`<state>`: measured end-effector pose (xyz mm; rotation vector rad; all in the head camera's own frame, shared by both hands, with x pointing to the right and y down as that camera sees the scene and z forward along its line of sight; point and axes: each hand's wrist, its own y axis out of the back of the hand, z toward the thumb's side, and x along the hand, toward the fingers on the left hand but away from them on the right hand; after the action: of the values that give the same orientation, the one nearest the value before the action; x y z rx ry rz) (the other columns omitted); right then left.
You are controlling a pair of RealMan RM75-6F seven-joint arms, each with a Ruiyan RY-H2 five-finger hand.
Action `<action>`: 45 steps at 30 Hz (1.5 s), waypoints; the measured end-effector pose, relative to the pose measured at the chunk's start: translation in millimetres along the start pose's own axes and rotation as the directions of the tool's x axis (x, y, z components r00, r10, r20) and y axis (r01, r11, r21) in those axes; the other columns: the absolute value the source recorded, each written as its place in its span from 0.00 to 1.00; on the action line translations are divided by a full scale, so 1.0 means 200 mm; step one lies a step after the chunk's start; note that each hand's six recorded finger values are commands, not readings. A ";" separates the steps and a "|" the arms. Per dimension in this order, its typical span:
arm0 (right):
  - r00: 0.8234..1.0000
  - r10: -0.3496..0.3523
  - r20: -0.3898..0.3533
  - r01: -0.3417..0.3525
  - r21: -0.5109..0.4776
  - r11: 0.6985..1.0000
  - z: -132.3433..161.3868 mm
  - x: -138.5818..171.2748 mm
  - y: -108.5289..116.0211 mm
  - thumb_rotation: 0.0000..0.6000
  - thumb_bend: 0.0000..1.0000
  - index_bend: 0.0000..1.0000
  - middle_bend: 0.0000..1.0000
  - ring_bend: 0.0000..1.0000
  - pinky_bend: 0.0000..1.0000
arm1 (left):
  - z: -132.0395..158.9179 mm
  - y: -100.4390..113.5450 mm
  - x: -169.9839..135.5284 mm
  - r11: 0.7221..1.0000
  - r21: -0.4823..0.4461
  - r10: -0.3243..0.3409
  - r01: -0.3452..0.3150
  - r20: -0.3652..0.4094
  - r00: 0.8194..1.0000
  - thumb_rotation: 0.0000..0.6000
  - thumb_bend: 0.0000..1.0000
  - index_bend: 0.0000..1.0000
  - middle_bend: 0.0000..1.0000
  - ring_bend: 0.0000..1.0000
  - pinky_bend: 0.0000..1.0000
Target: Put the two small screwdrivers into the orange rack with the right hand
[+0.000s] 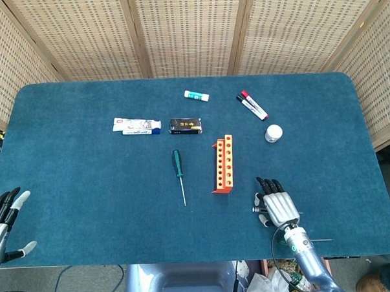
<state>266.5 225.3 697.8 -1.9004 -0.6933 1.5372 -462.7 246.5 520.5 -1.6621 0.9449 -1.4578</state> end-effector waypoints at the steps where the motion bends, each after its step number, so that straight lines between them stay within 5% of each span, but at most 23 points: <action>1: 1.000 0.003 0.003 -0.003 0.000 1.000 0.00 0.00 0.00 1.00 0.30 0.45 0.00 0.00 0.00 | 0.00 0.00 0.00 1.000 0.000 -0.001 0.001 0.001 1.000 1.00 0.00 0.00 0.00 0.00 0.00; 36: 0.999 0.022 0.034 -0.022 0.015 1.000 -0.03 -0.05 -0.07 1.00 0.30 0.47 0.00 0.00 0.01 | 0.00 -0.02 0.01 1.000 0.009 -0.009 0.009 -0.001 1.000 1.00 0.00 0.00 0.00 0.00 0.00; 45: 0.999 0.024 0.024 -0.025 0.016 1.000 -0.03 -0.05 -0.07 1.00 0.32 0.56 0.00 0.00 0.02 | 0.00 -0.01 0.01 1.000 0.007 -0.005 0.005 -0.004 1.000 1.00 0.00 0.00 0.00 0.00 0.00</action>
<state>269.3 226.9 715.8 -1.8886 -0.6686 1.5777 -461.5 245.8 523.4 -1.6585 0.9378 -1.4667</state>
